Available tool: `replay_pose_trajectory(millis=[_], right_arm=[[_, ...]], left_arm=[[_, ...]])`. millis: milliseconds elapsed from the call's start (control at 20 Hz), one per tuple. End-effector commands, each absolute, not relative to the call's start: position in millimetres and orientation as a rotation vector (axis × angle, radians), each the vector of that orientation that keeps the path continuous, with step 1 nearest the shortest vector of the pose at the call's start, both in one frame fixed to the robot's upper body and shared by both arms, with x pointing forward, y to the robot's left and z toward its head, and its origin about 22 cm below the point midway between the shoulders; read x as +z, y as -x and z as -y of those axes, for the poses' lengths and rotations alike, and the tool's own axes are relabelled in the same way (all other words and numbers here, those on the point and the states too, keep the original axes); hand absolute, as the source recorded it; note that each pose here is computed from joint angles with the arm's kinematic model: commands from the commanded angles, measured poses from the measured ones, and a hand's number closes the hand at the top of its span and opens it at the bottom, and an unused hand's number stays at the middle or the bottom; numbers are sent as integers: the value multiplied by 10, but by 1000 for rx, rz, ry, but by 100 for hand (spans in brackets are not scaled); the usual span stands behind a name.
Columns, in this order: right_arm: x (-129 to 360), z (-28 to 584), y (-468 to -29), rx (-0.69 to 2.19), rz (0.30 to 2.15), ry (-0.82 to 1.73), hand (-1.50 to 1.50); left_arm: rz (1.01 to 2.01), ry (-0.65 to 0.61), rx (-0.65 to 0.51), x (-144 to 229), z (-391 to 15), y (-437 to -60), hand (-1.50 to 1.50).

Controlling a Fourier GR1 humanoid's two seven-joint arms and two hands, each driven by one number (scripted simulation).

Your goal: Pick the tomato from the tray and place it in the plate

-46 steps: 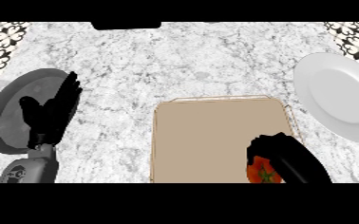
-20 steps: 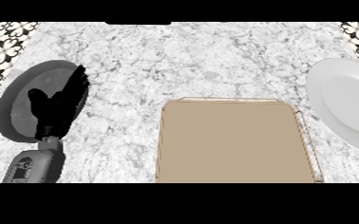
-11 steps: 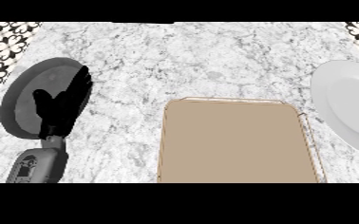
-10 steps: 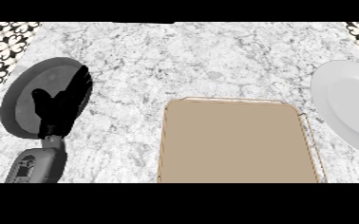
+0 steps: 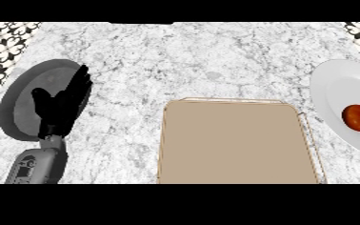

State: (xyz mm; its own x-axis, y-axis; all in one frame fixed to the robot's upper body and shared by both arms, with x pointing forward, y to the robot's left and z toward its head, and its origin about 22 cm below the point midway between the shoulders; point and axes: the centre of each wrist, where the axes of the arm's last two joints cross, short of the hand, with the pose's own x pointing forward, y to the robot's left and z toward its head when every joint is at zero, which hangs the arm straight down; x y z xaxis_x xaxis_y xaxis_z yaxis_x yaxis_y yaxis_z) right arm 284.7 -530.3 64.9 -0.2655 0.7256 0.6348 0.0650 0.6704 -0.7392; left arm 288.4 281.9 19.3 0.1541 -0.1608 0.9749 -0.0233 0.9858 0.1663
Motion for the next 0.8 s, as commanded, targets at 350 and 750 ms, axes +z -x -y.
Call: replay_pose_trajectory(millis=[350,750], right_arm=[[956,5537,-2785,379,1882,183,-150],[1083,5721,-2618,326,1786,2,-150]], left_arm=[[1400,-181,-64,209,-2879,-2925,0],[1415,-180,-68,194,-2852,-2869,0]])
